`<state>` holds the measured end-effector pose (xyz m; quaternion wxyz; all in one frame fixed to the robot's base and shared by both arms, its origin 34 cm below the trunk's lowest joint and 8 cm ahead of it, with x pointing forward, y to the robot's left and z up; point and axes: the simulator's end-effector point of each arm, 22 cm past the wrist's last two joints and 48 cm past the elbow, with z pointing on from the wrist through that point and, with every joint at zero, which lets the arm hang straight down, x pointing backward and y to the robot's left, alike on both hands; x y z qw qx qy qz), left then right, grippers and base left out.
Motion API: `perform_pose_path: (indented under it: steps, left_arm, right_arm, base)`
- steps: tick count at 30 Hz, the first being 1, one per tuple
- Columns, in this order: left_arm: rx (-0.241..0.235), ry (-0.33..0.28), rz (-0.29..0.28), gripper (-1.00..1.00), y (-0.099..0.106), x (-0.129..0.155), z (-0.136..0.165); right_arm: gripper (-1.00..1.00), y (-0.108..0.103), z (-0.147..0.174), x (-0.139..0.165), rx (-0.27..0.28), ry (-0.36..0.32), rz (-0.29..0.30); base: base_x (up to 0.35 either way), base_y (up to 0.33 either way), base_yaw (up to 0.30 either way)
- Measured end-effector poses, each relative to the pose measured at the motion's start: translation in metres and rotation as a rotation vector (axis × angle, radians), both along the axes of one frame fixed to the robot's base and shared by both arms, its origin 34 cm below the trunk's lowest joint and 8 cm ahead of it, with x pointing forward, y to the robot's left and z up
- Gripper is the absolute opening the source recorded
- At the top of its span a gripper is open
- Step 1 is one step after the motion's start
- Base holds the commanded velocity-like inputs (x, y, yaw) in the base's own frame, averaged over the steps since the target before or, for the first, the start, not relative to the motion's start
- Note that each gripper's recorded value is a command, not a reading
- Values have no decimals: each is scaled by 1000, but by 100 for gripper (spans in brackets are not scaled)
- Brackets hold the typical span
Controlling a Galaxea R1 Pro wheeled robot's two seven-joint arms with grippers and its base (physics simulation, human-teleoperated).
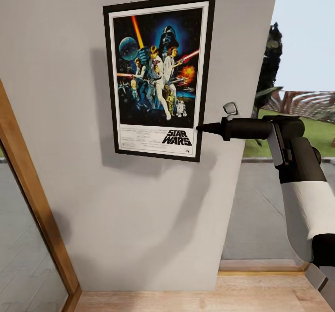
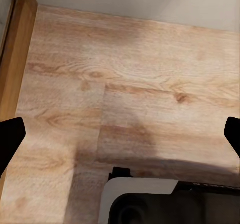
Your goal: Pick up the poster from the kitchen countertop and hang it on one of the wall nails in the kitchen.
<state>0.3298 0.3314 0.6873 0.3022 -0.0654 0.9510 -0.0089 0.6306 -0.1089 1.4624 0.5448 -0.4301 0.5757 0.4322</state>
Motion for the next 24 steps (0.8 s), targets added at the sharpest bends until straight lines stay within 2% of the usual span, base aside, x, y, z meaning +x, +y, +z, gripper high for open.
perform_pose_path:
  steps: [7, 24]
  left_arm:
    - [0, 1, 0, 100, 0, 0, 0]
    - [0, 1, 0, 100, 0, 0, 0]
  right_arm:
    - [-100, 0, 0, 1, 0, 0, 0]
    - [-100, 0, 0, 0, 0, -1, 0]
  base:
    - [148, 0, 0]
    - [8, 0, 0]
